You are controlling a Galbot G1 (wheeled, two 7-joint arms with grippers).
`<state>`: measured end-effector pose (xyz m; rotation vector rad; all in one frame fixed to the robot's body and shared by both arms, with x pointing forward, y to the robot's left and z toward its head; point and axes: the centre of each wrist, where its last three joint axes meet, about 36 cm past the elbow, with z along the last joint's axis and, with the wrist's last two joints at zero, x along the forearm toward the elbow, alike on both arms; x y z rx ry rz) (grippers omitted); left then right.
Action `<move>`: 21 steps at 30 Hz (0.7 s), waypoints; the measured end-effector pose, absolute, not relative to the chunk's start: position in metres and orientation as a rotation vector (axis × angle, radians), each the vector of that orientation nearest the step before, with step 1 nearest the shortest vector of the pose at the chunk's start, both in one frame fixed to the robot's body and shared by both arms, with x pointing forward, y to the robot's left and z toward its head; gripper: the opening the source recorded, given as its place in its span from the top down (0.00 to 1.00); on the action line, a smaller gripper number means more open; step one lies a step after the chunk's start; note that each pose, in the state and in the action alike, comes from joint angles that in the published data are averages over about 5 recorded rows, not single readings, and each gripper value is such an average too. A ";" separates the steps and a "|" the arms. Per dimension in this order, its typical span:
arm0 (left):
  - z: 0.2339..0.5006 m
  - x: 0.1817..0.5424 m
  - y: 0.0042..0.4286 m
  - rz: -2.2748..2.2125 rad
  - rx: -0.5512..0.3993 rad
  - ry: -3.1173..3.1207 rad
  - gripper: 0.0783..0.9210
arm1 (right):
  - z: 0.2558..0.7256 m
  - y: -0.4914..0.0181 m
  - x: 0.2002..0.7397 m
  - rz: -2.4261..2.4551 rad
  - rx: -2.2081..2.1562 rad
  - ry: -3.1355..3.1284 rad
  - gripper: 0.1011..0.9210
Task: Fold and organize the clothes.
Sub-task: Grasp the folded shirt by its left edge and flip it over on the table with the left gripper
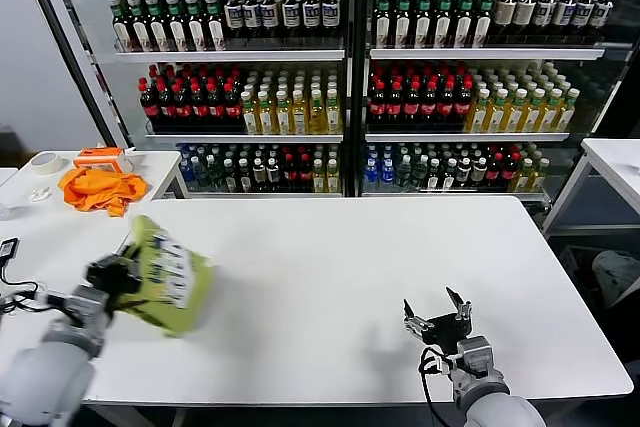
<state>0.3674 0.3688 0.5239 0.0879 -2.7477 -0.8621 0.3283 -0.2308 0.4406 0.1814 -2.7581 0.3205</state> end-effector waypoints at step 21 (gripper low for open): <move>0.450 0.352 0.252 -0.857 -0.184 -2.740 0.96 | 0.440 -0.239 0.330 0.332 0.150 -2.759 0.12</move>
